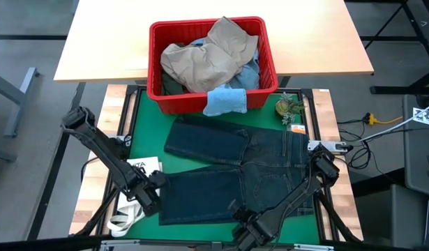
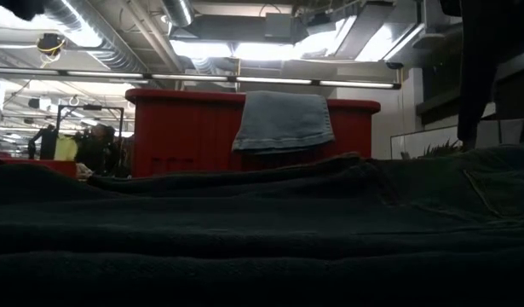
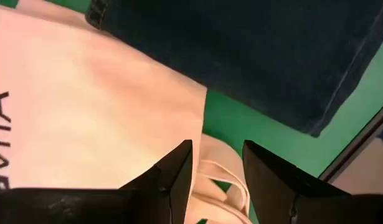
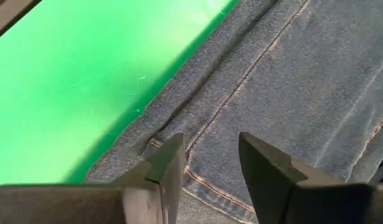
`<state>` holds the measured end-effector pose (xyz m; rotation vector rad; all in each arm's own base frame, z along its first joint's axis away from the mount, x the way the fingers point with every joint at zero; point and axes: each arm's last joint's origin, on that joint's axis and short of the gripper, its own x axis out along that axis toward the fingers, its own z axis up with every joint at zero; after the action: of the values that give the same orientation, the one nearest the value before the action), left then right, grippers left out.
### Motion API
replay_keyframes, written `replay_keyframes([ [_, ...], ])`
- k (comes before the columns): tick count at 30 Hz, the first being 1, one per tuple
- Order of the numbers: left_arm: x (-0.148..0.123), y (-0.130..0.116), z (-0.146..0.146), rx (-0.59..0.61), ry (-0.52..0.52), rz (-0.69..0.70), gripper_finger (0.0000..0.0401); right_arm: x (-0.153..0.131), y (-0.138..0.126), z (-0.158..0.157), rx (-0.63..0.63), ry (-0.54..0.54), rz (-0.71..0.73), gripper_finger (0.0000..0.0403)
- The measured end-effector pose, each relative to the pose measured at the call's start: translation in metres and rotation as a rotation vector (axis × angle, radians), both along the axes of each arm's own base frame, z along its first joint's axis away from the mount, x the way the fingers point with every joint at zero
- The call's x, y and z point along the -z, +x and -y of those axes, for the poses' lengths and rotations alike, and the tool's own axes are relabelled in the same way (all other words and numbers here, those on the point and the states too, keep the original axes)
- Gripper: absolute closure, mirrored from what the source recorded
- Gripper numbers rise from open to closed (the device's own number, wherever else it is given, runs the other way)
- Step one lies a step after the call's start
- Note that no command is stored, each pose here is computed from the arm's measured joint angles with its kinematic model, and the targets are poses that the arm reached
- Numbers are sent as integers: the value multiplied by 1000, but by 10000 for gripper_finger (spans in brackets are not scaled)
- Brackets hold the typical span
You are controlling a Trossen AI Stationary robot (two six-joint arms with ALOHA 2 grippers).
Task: Fold Laundry from Bin
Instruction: Fold the dark blue pants
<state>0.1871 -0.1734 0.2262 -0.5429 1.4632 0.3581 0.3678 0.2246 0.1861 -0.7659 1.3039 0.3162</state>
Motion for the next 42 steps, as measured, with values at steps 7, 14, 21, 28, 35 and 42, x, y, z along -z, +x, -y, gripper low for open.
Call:
replay_keyframes([
  [7, 36, -10, -12, -110, -170, 181, 266, 0, 0, 0, 0, 1, 1, 249],
  [14, 69, -17, -21, -258, -235, 264, 266, -1, 0, 0, -24, -5, -3, 249],
  [21, 78, -22, -25, -314, -223, 234, 266, -1, 0, 0, -24, -5, -2, 249],
  [28, 78, -25, -24, -393, -235, 211, 266, -1, 0, 0, -24, -4, 0, 249],
  [35, 78, -24, -24, -404, -202, 266, 266, -1, 0, 0, -24, -3, 1, 249],
  [42, 78, -24, -25, -414, -181, 280, 266, -1, 0, 0, -23, -2, 3, 249],
])
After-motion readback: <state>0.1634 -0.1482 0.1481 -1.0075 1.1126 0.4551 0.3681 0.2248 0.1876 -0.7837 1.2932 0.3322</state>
